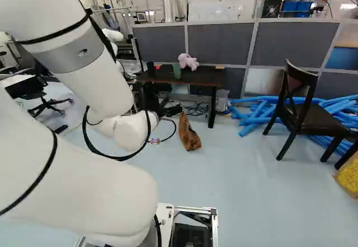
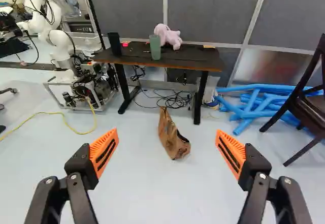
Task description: Pick up the bag on the ground and place it on the table
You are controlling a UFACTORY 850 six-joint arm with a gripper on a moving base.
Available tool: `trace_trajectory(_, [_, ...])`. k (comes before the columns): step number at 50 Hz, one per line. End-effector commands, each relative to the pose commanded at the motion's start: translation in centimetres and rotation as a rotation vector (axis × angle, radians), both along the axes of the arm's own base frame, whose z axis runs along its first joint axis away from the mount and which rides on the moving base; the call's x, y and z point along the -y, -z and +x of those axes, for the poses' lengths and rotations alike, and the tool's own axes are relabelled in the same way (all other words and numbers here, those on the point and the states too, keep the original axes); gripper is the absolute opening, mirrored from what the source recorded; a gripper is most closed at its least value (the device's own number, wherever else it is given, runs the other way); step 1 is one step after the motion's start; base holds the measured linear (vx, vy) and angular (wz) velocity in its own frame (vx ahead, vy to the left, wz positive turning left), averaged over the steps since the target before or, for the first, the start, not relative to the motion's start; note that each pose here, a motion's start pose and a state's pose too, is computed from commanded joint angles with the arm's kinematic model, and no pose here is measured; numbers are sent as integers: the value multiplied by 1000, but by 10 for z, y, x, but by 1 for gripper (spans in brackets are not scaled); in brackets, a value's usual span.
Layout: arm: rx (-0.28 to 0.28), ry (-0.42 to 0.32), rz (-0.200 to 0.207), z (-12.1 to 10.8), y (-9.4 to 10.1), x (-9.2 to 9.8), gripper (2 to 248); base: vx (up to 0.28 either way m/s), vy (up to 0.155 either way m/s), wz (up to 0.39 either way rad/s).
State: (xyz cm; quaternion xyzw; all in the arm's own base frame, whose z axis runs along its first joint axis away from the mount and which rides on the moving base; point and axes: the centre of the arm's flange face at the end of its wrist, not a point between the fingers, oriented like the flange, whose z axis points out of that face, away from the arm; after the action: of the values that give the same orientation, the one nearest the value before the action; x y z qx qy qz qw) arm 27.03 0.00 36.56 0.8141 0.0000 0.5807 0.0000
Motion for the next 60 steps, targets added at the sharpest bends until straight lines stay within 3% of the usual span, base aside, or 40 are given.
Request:
trace_trajectory(38, [0,0,0,0,0,0,247,223,0,-8])
trace_trajectory(60, [0,0,0,0,0,0,247,229,29,125])
